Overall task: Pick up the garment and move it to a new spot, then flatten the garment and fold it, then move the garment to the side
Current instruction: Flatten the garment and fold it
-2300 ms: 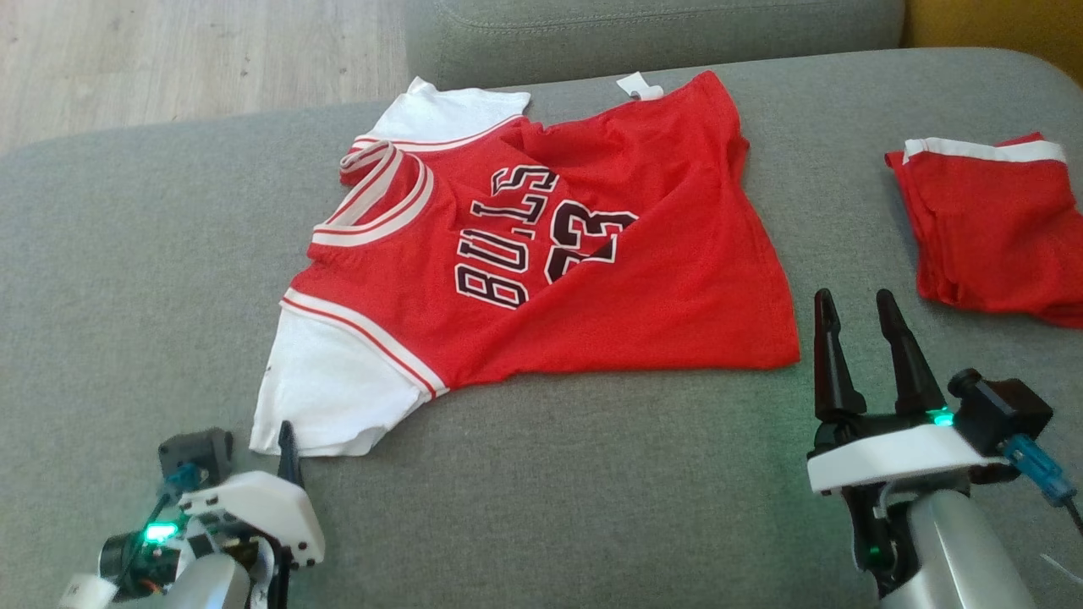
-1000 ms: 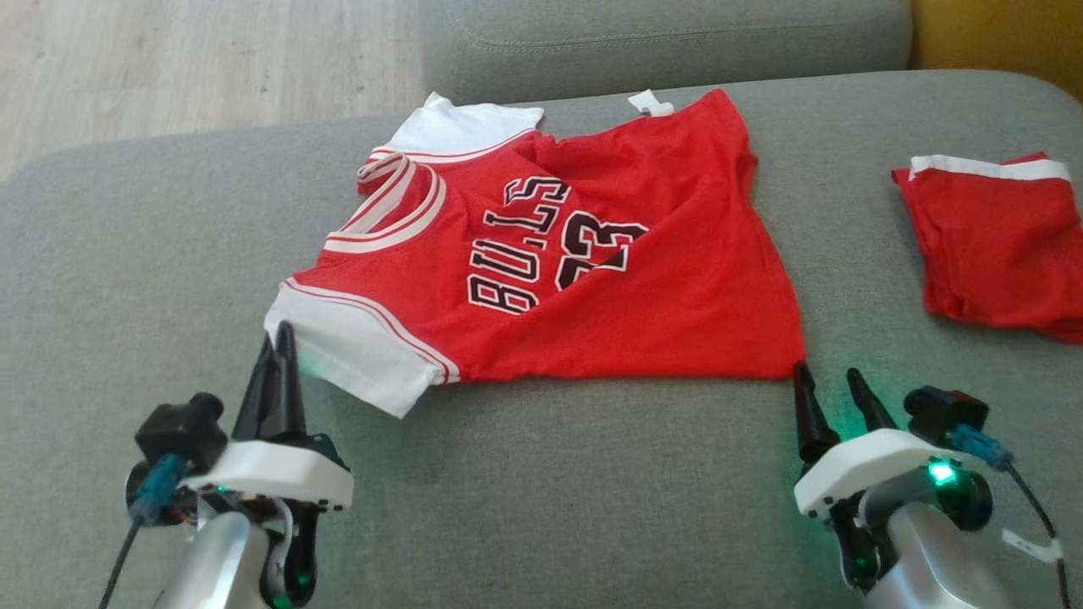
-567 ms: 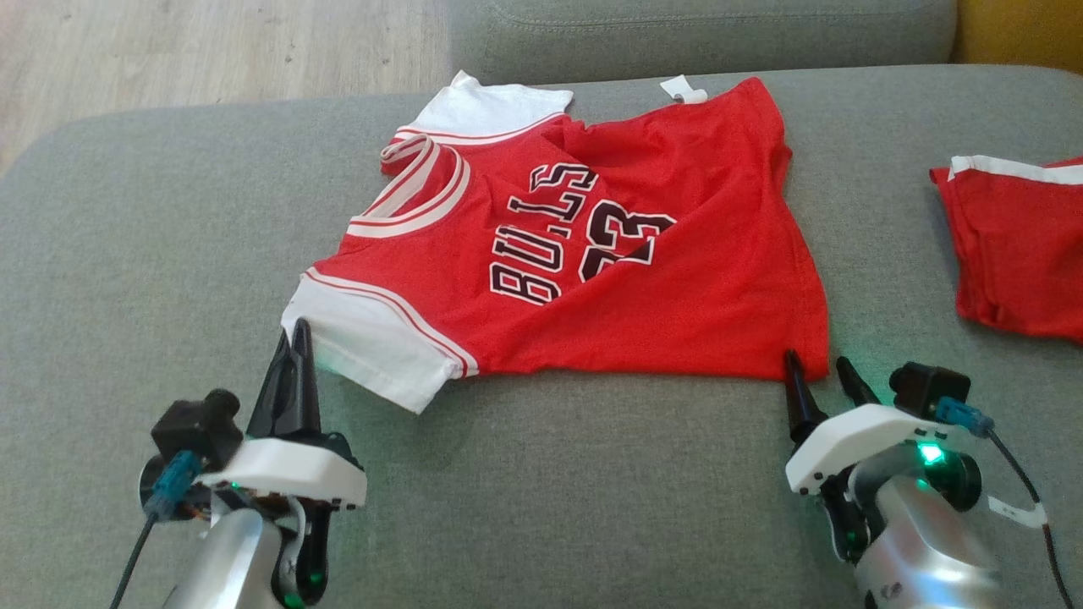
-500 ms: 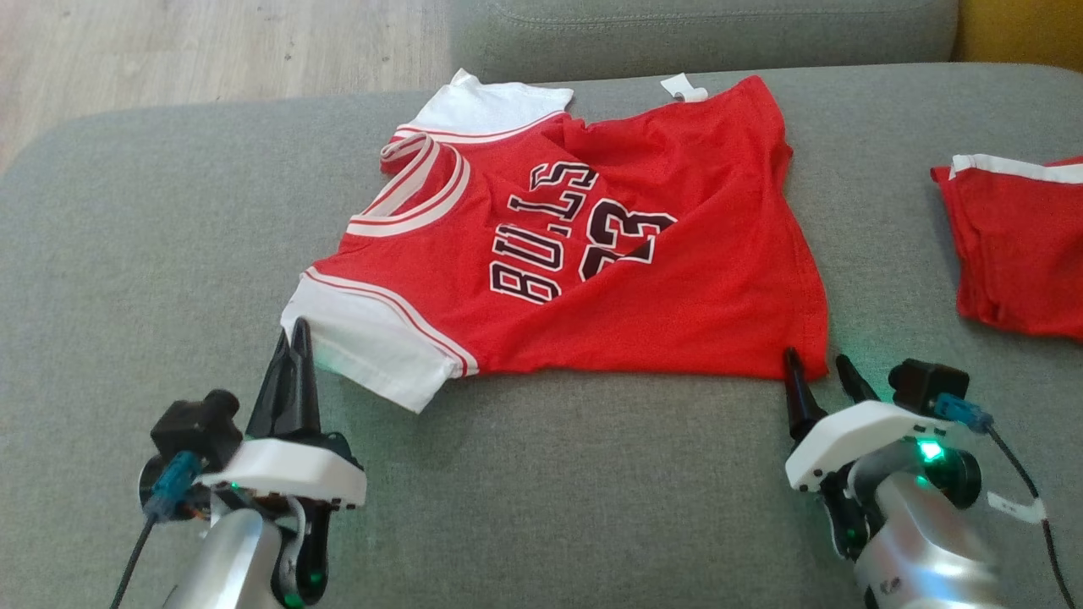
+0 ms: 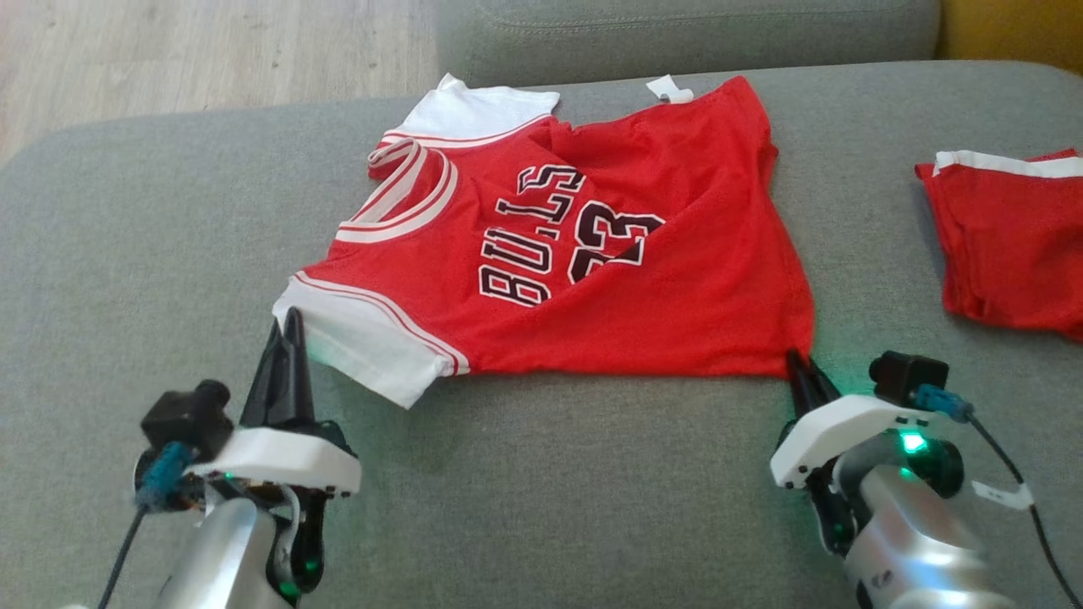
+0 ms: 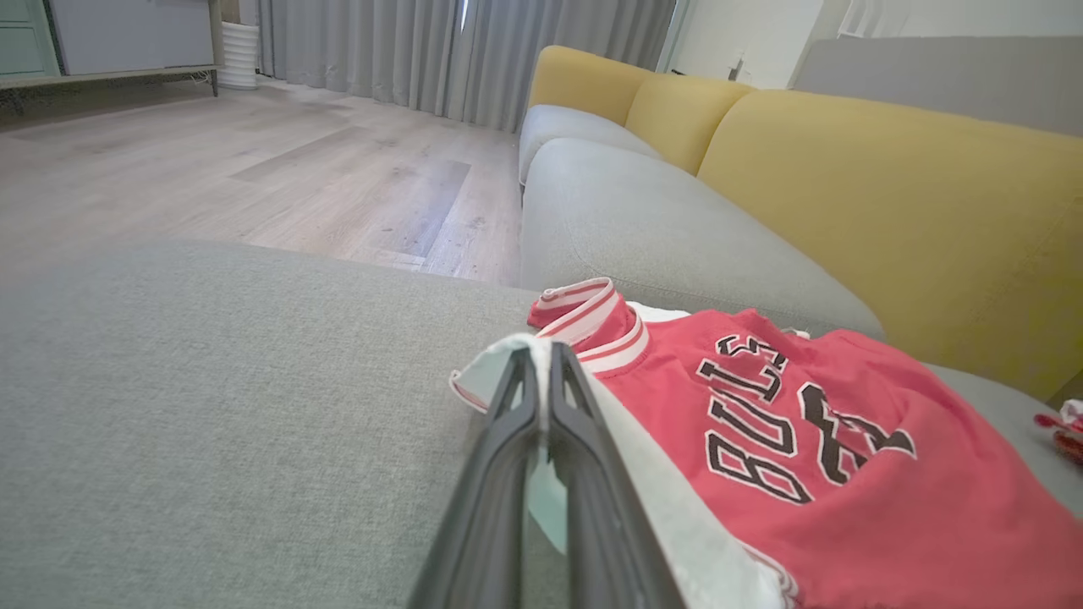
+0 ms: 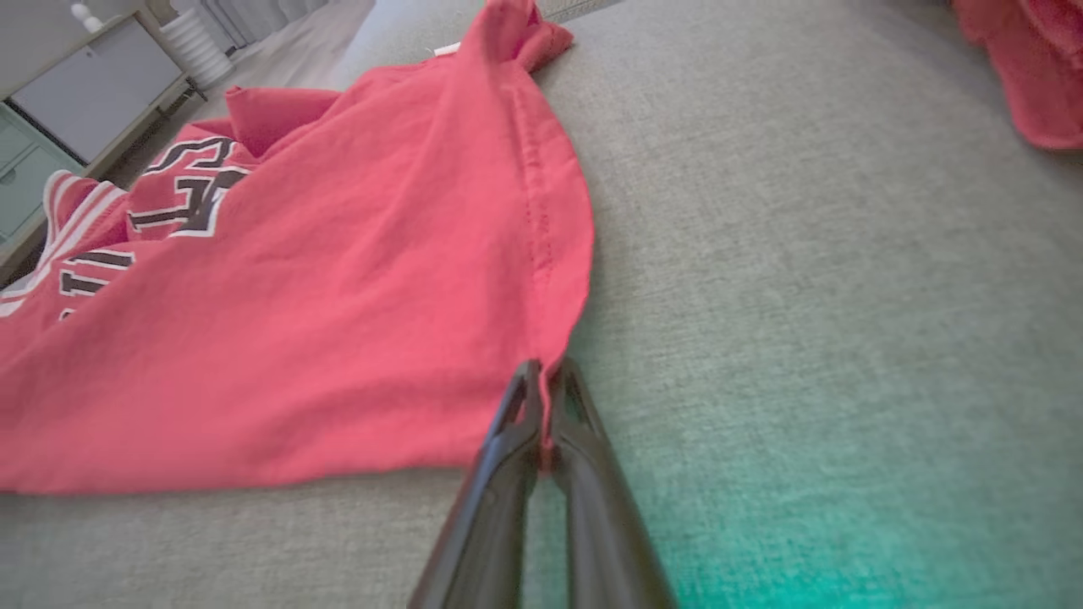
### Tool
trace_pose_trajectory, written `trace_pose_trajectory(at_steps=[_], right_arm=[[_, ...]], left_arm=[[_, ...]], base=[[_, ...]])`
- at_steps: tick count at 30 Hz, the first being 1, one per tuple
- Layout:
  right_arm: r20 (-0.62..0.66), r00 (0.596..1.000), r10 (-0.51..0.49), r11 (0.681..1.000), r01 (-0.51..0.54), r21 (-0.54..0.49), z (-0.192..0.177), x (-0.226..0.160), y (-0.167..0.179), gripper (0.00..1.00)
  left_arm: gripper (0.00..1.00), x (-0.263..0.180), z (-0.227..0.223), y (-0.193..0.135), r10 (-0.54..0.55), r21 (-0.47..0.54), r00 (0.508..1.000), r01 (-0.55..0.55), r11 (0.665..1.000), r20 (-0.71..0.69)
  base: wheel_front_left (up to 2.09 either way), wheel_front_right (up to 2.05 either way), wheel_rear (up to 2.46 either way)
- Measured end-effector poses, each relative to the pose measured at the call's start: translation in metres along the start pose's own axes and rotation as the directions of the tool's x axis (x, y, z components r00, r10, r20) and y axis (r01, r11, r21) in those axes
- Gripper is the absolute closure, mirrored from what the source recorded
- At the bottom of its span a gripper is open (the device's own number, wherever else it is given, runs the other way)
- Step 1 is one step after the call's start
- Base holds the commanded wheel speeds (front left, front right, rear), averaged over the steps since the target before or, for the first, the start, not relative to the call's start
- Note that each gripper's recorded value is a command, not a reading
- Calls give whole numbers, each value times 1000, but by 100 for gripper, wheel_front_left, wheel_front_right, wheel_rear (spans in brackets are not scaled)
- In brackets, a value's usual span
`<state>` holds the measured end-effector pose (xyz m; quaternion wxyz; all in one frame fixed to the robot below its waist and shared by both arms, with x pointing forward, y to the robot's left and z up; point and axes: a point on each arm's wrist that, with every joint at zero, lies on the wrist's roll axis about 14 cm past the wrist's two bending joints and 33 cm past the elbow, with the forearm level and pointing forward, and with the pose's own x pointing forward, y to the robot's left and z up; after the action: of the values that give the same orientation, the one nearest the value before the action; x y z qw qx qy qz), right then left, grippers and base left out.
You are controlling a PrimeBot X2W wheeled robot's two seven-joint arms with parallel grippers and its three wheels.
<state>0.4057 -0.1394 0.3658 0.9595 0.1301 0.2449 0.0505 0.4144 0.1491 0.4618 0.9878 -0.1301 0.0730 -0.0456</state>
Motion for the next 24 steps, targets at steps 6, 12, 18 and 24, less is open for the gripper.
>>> trace_pose_trajectory(at_steps=[6, 12, 18, 24], right_arm=[[95, 993, 66, 998, -67, 8, 24, -3, 22, 100], [310, 942, 127, 992, -129, -14, 92, -14, 41, 100], [571, 793, 213, 977, -163, -139, 188, -54, 57, 100], [738, 592, 323, 944, -146, -296, 280, -115, 77, 100]], left_arm=[[100, 1, 12, -2, 6, -71, 999, -4, 998, 37], [100, 3, 56, -8, 0, -179, 986, 31, 983, 167], [100, 1, 141, -28, -30, -277, 917, 151, 949, 397], [100, -17, 240, -63, -102, -243, 778, 314, 918, 620]], base=[[0, 0, 0], [0, 0, 0], [0, 0, 0], [0, 0, 0]])
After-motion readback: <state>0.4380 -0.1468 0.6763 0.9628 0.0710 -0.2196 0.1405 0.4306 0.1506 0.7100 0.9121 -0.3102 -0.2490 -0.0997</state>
